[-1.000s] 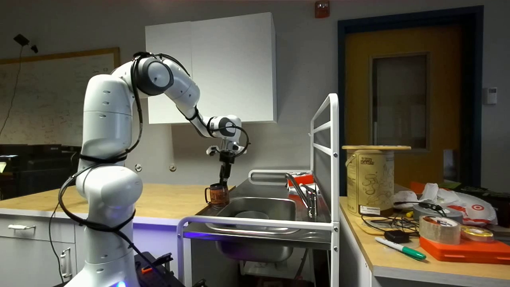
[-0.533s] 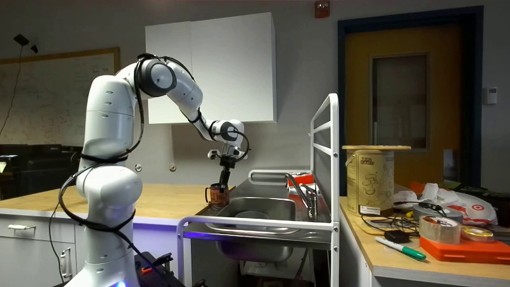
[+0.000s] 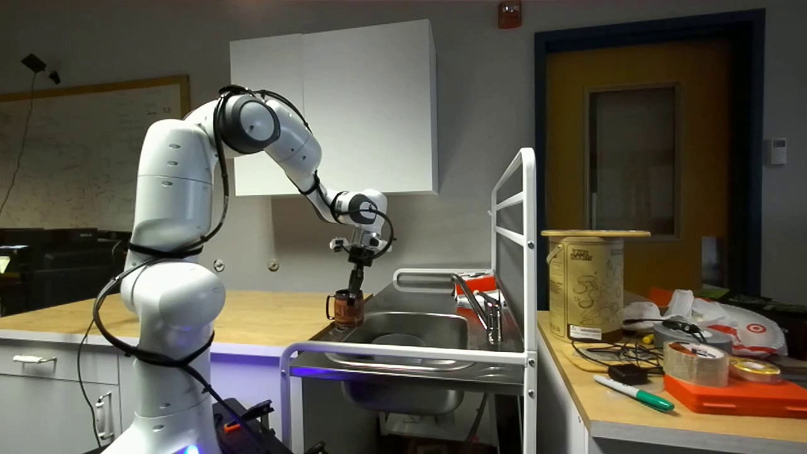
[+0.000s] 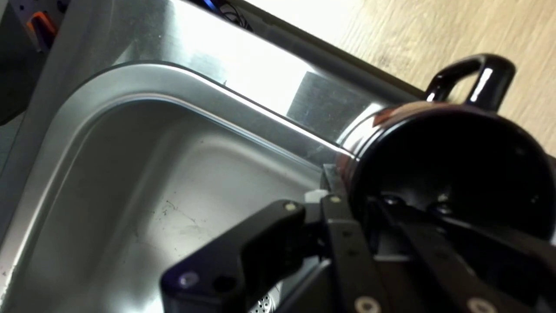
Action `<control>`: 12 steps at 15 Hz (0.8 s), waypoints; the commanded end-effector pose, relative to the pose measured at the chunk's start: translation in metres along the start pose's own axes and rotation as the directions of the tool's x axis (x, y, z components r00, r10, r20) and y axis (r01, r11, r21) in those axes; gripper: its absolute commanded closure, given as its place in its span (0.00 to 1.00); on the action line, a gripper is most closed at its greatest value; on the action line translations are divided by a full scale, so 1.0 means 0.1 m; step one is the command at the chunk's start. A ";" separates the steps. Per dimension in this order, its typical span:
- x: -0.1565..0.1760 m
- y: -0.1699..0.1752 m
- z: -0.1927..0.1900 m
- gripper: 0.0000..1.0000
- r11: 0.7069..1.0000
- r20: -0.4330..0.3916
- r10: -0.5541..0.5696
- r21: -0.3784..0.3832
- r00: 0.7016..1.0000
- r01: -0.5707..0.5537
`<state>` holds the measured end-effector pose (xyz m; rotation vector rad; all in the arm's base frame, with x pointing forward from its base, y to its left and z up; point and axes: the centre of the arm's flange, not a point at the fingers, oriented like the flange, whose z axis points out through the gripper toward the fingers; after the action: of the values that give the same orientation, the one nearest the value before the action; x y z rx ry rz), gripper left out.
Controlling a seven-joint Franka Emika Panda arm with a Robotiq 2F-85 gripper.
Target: Put the mug in the sink
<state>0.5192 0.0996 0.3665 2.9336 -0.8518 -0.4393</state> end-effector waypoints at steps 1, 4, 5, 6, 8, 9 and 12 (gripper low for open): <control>0.05 0.01 -0.07 0.88 0.999 -0.020 0.046 0.021 0.999 -0.046; 0.18 0.21 -0.12 0.88 0.993 -0.037 0.114 0.046 0.993 -0.113; 0.23 0.31 -0.13 0.88 0.988 -0.039 0.144 0.059 0.989 -0.141; 0.28 0.39 -0.15 0.88 0.983 -0.043 0.170 0.071 0.985 -0.167; 0.39 0.59 -0.20 0.89 0.971 -0.051 0.223 0.097 0.974 -0.217; 0.45 0.68 -0.22 0.89 0.964 -0.055 0.248 0.111 0.967 -0.241; 0.61 0.88 -0.23 0.89 0.945 -0.063 0.307 0.136 0.950 -0.296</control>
<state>0.5370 0.0070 0.3774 2.8660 -1.2270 -0.2937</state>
